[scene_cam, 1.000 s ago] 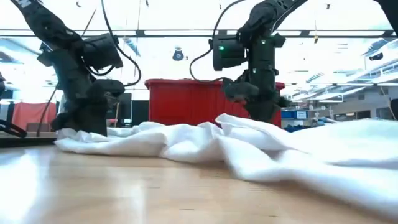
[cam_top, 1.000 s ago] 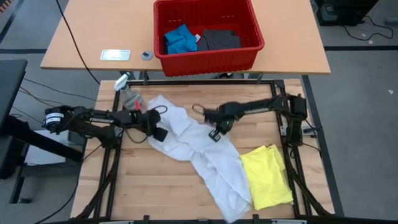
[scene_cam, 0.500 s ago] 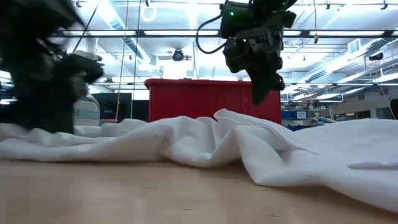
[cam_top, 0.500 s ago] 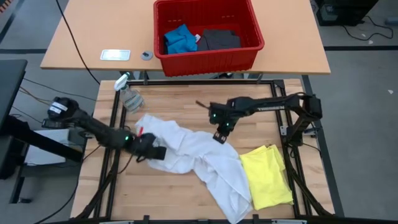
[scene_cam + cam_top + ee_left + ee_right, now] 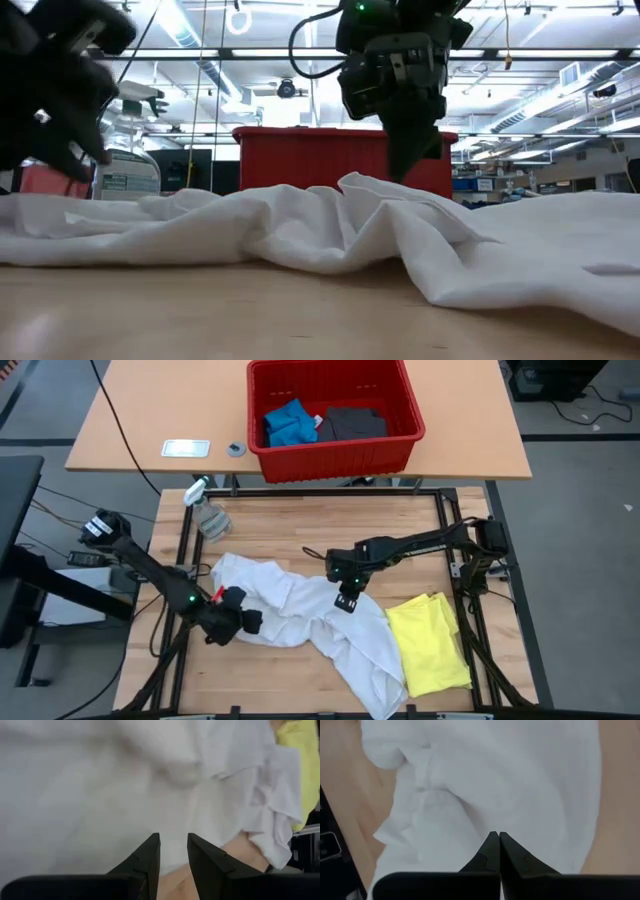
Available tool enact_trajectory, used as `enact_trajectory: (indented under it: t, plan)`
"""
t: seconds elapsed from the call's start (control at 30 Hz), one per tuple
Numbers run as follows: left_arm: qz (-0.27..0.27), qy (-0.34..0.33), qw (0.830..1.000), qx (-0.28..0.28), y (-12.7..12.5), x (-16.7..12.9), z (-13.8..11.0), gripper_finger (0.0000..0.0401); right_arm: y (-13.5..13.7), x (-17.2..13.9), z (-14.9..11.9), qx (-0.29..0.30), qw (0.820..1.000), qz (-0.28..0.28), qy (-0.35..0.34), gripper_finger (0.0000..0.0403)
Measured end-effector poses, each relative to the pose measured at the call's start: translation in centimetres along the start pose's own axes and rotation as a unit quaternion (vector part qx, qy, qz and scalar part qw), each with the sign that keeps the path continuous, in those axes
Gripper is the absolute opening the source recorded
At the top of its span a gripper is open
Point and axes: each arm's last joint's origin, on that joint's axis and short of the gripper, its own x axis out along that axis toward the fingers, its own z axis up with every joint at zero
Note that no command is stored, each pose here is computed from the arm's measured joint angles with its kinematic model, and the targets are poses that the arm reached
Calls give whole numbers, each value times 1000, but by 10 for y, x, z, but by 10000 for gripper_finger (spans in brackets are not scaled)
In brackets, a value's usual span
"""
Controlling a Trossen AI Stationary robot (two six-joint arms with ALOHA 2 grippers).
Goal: Fold Laundry from Bin
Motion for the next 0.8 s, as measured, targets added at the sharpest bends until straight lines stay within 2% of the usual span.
enact_trajectory:
  t: [0.2, 0.37, 0.5, 0.6, 0.67, 0.8]
  plan:
    - [-3, -41, 997, 65, -28, -1, 23, 103, 4, 2, -4, -4, 1000, -4, 10, 0]
    - [23, -45, 994, 96, -30, 11, 44, 103, 14, 5, -6, -13, 1000, -5, -5, 0]
    - [80, -33, 991, 101, -14, 28, 52, 103, 20, 6, -5, 1, 1000, 0, -24, 0]
    - [162, 4, 980, 112, 11, 35, 53, 103, 29, 9, -11, 36, 999, -9, -26, 0]
    - [211, 22, 972, 101, 26, 34, 55, 103, 37, 12, -16, 58, 998, -15, -33, 0]
    - [254, 47, 961, 97, 45, 23, 56, 103, 56, 18, -26, 118, 992, -14, -48, 0]
